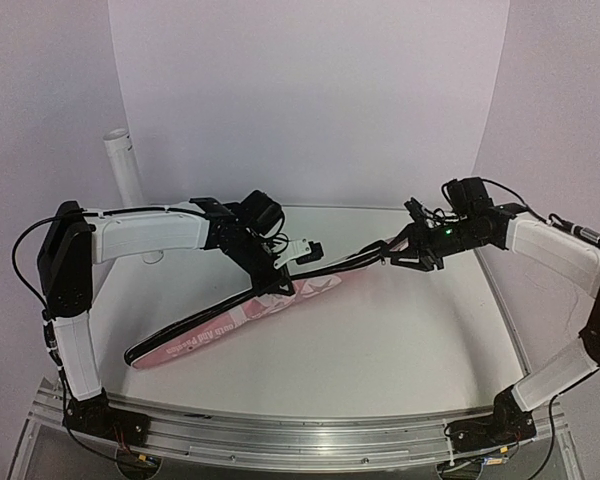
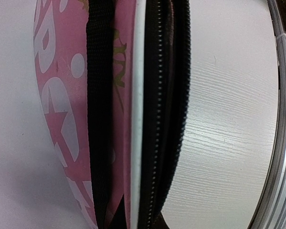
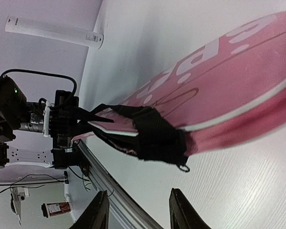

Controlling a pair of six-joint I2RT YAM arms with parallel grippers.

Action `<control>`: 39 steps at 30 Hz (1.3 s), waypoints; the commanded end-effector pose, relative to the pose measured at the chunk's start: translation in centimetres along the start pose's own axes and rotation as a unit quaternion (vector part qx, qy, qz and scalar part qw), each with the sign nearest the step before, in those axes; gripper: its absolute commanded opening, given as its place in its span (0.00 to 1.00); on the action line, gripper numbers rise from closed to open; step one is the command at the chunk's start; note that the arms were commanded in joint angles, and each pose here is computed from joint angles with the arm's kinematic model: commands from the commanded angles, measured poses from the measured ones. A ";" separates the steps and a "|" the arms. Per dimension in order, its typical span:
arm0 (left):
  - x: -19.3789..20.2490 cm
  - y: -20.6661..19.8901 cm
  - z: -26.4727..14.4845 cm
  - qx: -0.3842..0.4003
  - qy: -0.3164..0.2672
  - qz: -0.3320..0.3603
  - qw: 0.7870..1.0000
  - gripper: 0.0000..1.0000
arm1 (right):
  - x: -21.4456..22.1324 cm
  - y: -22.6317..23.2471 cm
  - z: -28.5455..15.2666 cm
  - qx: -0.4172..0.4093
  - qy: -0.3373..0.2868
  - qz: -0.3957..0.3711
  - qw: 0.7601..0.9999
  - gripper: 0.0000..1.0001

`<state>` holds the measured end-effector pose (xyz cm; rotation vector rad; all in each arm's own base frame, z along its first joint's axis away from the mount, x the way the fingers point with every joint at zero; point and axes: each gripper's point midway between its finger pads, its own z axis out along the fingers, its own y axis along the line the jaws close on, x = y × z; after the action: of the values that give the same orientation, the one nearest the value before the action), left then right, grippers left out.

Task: Pack up the badminton gear

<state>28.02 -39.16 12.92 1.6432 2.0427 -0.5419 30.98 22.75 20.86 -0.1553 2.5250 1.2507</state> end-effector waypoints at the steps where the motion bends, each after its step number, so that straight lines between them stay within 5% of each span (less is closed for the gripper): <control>1: -2.7 -0.4 -2.0 0.005 -0.039 0.010 0.999 0.00 | -2.6 -0.1 1.2 -0.041 -0.044 -0.014 0.998 0.39; 13: -2.8 -0.5 -1.8 0.009 -0.044 0.012 0.999 0.00 | -2.4 -2.5 2.6 -0.044 -0.030 0.012 0.999 0.36; 26: -3.2 -0.3 -2.0 0.006 -0.047 0.016 0.999 0.00 | -2.2 -2.3 3.5 -0.086 -0.025 0.030 0.996 0.10; 34: -3.2 -0.2 -2.0 0.002 -0.048 0.020 0.999 0.00 | -1.3 -2.3 3.2 -0.096 -0.025 0.048 0.994 0.10; 39: -3.3 -0.2 -2.0 0.002 -0.050 0.021 0.999 0.00 | -1.1 -2.0 2.8 -0.099 -0.031 0.053 0.993 0.20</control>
<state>27.78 -39.04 12.80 1.6507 2.0514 -0.5510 33.79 23.56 16.68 -0.0086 2.4237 1.4931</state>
